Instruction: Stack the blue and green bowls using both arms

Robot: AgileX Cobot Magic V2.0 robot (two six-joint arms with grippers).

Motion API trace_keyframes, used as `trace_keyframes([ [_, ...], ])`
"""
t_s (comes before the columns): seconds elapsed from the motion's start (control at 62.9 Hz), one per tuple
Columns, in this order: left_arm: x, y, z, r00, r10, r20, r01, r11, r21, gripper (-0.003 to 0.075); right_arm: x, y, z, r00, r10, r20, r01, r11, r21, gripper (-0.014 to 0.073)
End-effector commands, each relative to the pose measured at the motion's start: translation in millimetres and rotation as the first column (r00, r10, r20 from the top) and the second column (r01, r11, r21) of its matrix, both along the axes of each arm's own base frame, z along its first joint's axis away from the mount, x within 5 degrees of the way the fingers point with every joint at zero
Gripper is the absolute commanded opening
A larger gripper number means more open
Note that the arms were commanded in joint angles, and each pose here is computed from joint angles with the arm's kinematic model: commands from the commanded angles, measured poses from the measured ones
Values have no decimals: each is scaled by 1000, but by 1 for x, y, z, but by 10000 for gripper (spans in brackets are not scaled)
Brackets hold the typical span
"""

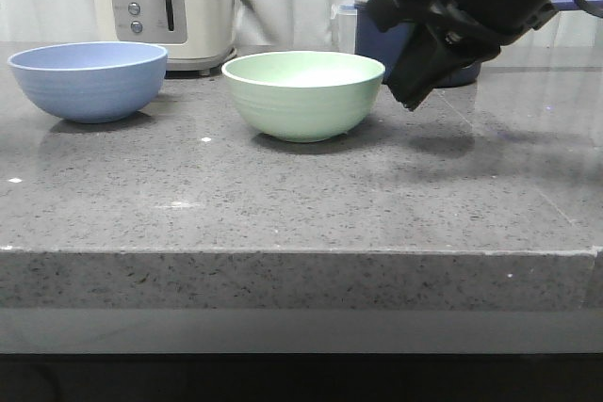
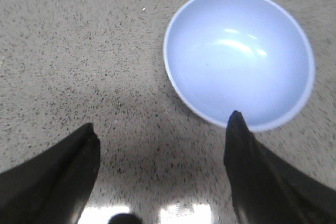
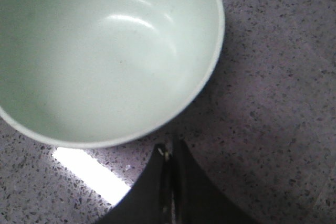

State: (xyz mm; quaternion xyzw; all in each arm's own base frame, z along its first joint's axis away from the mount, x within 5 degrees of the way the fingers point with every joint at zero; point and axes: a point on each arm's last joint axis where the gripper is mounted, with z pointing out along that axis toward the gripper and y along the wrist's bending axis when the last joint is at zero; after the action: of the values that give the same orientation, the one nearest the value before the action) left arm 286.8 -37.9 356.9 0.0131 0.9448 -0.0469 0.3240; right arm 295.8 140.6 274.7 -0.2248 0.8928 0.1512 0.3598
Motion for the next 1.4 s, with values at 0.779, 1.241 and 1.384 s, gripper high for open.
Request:
trace_keyframes([
  [0.779, 99, -14, -38, 996, -30, -88, 19, 992, -127, 202, 2, -2, 24, 995, -21, 96, 17, 999, 43, -63],
  [1.241, 95, -14, -30, 996, -44, -81, 34, 992, -119, -20, 2, -2, 24, 995, -21, 96, 17, 999, 43, -63],
  [1.384, 85, -24, 2, 994, -106, -10, 104, 989, -104, -20, 2, -2, 24, 995, -21, 96, 17, 999, 43, -63],
])
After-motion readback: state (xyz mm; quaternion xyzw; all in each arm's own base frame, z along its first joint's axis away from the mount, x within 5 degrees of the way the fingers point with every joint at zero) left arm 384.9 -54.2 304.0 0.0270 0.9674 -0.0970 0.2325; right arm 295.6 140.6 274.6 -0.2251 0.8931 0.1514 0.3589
